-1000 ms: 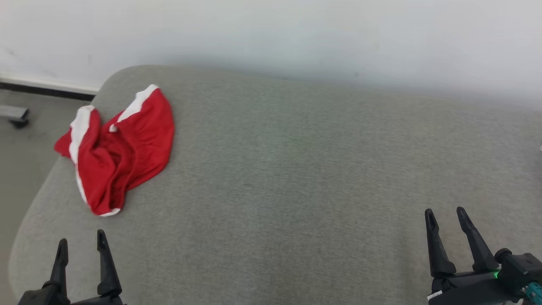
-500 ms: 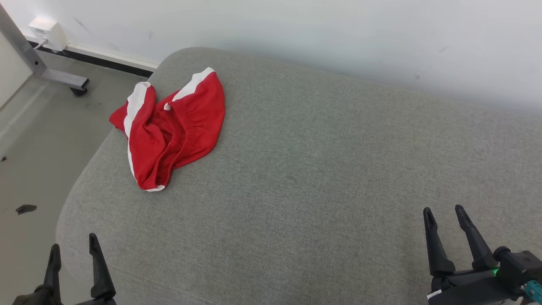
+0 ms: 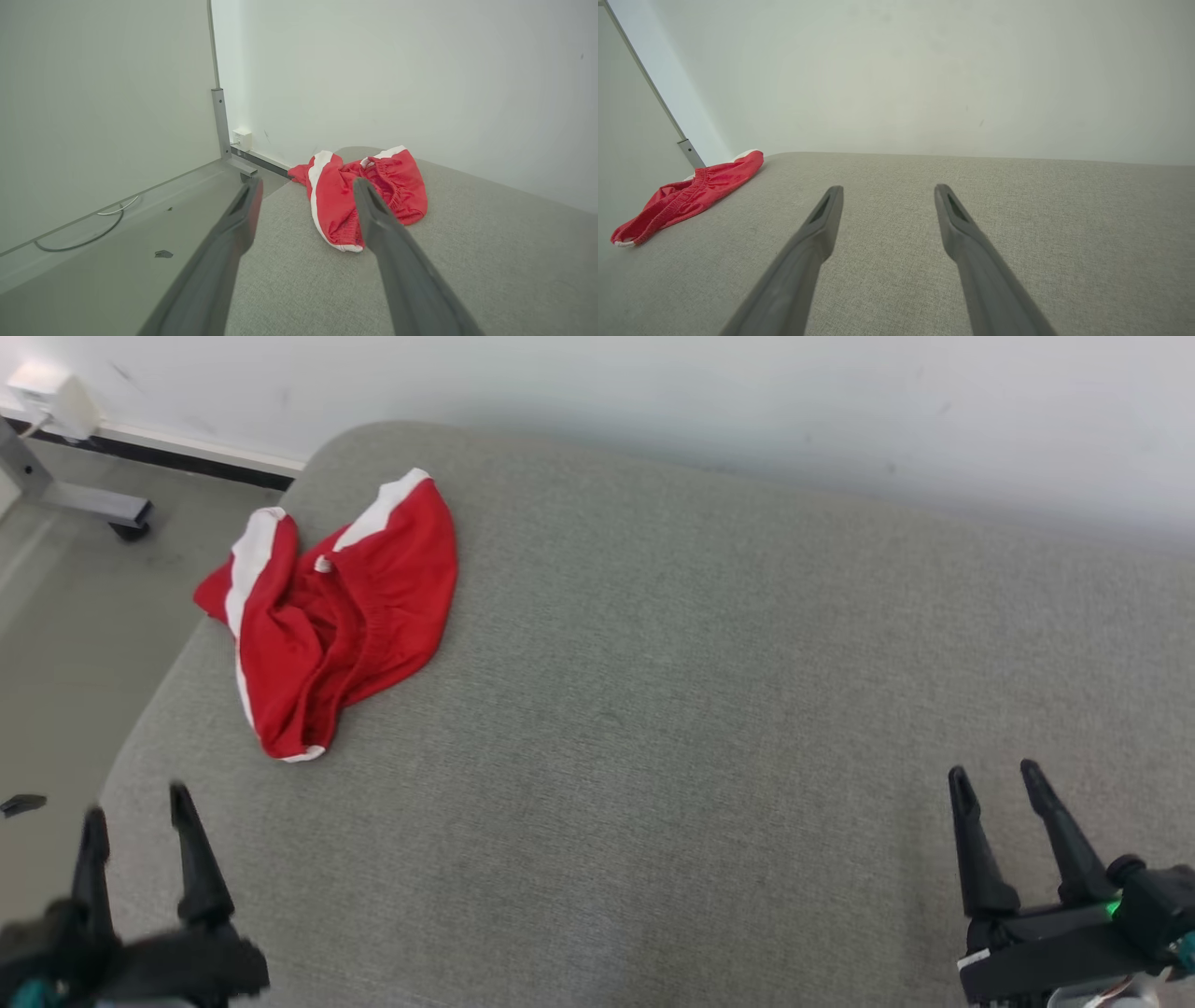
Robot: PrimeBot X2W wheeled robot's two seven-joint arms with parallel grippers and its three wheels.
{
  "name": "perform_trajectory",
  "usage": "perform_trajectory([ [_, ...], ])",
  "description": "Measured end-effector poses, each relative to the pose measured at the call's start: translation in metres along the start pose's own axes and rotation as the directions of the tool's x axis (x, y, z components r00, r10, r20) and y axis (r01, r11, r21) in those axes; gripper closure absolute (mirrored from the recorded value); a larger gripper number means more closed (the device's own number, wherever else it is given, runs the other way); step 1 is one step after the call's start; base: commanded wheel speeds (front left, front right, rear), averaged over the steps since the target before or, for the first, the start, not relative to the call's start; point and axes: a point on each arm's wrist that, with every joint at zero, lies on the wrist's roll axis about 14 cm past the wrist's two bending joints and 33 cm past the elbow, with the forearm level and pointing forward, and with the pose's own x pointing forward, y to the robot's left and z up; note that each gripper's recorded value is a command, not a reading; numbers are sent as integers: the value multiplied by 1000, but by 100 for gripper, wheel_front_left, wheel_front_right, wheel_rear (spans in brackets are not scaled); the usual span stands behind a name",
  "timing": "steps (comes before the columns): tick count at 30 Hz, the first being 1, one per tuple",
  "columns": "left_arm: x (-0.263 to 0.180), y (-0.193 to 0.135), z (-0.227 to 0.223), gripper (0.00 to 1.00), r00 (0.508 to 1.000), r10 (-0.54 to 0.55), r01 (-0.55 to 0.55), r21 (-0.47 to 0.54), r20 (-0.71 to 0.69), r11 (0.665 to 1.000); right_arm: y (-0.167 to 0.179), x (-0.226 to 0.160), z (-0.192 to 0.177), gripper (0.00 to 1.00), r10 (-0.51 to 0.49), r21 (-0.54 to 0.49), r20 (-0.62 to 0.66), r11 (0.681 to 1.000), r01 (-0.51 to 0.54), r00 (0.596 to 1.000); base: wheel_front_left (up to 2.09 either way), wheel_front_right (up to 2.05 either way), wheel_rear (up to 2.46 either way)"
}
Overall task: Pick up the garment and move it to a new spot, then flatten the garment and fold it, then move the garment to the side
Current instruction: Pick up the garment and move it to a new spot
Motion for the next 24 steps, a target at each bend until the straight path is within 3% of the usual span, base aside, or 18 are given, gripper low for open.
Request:
perform_trajectory([
  [8,87,-45,48,0,984,-97,92,40,146,995,-44,7,7,0,-69,-38,31,997,71,997,0,0,0],
  [14,152,-88,68,0,971,-162,152,75,173,986,-89,-1,5,0,-162,-63,34,985,164,986,0,0,0],
  [24,209,-138,11,0,975,-222,223,115,-20,968,-138,-27,-9,0,-286,-98,0,954,285,958,0,0,0],
])
